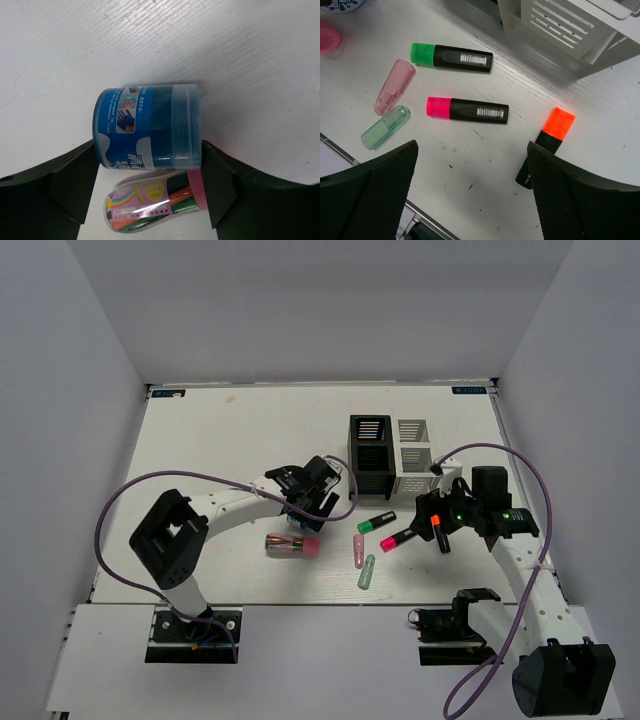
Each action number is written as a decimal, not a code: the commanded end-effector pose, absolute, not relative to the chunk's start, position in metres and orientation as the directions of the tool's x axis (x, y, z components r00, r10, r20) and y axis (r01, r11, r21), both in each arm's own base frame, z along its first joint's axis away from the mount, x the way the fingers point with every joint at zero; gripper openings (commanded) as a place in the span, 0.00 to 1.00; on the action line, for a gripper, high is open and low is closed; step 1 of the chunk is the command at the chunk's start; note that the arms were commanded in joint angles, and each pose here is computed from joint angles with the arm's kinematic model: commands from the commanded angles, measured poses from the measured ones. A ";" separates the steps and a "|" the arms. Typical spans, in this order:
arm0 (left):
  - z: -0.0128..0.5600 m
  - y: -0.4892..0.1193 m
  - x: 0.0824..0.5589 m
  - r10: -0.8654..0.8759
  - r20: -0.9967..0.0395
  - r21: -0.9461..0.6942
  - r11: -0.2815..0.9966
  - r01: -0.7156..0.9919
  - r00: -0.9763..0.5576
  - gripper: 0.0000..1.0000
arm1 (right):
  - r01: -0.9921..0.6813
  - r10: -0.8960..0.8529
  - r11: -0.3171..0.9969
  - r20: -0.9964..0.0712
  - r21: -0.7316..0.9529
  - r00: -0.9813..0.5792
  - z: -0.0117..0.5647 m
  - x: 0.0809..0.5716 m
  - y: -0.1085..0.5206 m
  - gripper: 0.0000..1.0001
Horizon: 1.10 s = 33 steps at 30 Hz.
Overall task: Sort the stationery into containers
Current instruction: Pick up the stationery from the center of the board.
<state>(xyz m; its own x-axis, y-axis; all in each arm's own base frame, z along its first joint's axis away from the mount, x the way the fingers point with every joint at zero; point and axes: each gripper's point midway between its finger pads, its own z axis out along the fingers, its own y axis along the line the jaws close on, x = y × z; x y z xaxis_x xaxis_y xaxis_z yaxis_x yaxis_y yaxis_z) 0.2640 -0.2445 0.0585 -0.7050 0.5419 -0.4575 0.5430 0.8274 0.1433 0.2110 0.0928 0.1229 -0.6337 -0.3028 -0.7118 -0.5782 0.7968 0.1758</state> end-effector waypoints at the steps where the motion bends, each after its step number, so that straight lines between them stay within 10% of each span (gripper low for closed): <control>1: 0.070 -0.250 0.270 0.520 -0.486 0.144 0.840 0.523 -0.702 0.86 | -0.586 -0.298 0.796 -0.744 0.151 -0.597 0.140 0.220 0.094 0.91; 14: 0.100 -0.261 0.277 0.486 -0.537 0.097 0.848 0.522 -0.690 0.00 | -0.592 -0.304 0.792 -0.745 0.149 -0.594 0.139 0.219 0.095 0.86; 18: 0.142 -0.270 0.284 0.424 -0.610 0.031 0.857 0.514 -0.670 0.00 | -0.605 -0.306 0.779 -0.743 0.163 -0.595 0.139 0.216 0.098 0.08; 19: 0.160 -0.274 0.287 0.402 -0.634 0.011 0.859 0.512 -0.661 0.00 | -0.620 -0.313 0.767 -0.749 0.163 -0.584 0.141 0.216 0.100 0.01; 21: 0.180 -0.279 0.284 0.340 -0.651 -0.079 0.859 0.507 -0.678 0.00 | -0.660 -0.315 0.729 -0.767 0.182 -0.559 0.144 0.211 0.109 0.35; 22: 0.198 -0.284 0.287 0.302 -0.677 -0.118 0.855 0.504 -0.671 0.00 | -0.693 -0.336 0.702 -0.782 0.163 -0.524 0.146 0.211 0.111 0.90; 33: 0.282 -0.311 0.290 -0.311 -0.504 -0.715 0.673 0.187 -0.805 0.00 | -0.933 -0.125 0.333 -0.975 0.135 -0.185 0.209 0.229 0.183 0.90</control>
